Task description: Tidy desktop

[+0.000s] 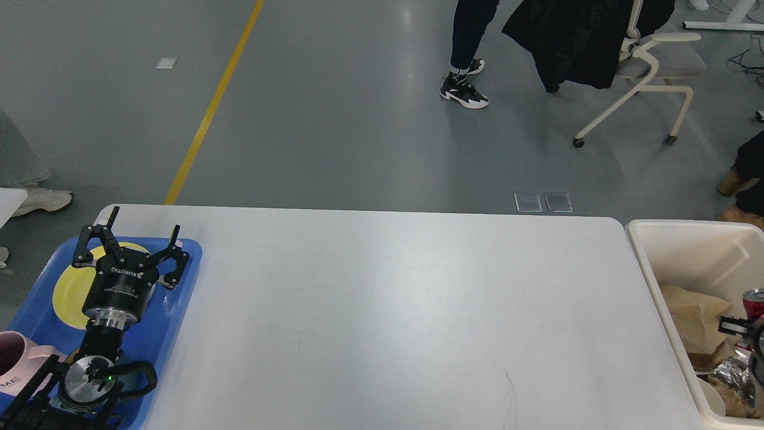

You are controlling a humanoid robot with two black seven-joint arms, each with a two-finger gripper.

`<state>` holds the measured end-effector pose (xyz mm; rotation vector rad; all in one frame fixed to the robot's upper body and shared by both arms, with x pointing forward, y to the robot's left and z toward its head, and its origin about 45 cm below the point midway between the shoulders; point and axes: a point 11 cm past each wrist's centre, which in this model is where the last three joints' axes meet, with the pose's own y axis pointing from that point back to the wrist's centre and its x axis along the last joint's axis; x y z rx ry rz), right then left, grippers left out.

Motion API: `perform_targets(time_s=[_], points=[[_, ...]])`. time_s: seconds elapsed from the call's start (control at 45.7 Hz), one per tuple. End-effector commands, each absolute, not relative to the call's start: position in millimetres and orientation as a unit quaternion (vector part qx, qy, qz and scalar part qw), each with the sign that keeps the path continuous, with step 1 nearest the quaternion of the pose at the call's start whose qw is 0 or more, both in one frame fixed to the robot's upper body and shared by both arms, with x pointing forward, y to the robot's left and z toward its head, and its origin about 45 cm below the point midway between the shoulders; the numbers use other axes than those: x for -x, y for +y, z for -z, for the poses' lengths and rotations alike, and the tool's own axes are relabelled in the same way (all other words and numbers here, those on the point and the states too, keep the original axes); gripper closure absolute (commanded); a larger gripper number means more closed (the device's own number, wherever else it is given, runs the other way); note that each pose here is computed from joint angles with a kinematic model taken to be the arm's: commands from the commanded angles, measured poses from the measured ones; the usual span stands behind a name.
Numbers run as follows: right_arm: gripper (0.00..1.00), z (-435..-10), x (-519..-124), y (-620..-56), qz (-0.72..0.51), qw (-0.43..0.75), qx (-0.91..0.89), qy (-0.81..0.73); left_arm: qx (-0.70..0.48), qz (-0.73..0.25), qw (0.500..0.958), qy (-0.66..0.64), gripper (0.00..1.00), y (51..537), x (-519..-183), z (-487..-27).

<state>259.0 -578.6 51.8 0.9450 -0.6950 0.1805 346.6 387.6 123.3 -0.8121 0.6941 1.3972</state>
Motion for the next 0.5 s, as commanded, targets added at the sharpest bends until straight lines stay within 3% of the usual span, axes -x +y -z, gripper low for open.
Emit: perform_targets(time_s=[0.0, 0.372, 0.394, 0.438, 0.46, 0.482], points=[[1.0, -38.7, -245.9, -574.0, -0.075, 0.829, -0.447, -0.329, 0.356, -0.612, 0.637, 0.304, 0.04, 387.0, -346.7, -123.2], [1.0, -21.4, -225.0, -568.5, -0.049, 0.823, -0.455, -0.336, 0.356, -0.612, 0.638, 0.304, 0.04, 387.6, -346.7, -123.4], [0.52, -21.3, -226.6, -567.3, -0.054, 0.822, -0.455, -0.338, 0.355, -0.612, 0.637, 0.304, 0.04, 387.7, -346.2, -122.9], [0.08, -23.0, -229.1, -567.5, -0.063, 0.821, -0.452, -0.343, 0.356, -0.612, 0.637, 0.305, 0.04, 387.1, -346.2, -122.6], [0.0, -23.1, -230.1, -566.9, -0.068, 0.82, -0.451, -0.345, 0.356, -0.612, 0.638, 0.304, 0.04, 387.6, -346.7, -123.4], [0.0, -22.2, -230.6, -565.2, -0.071, 0.819, -0.451, -0.347, 0.355, -0.612, 0.637, 0.304, 0.04, 387.7, -346.2, -122.9]])
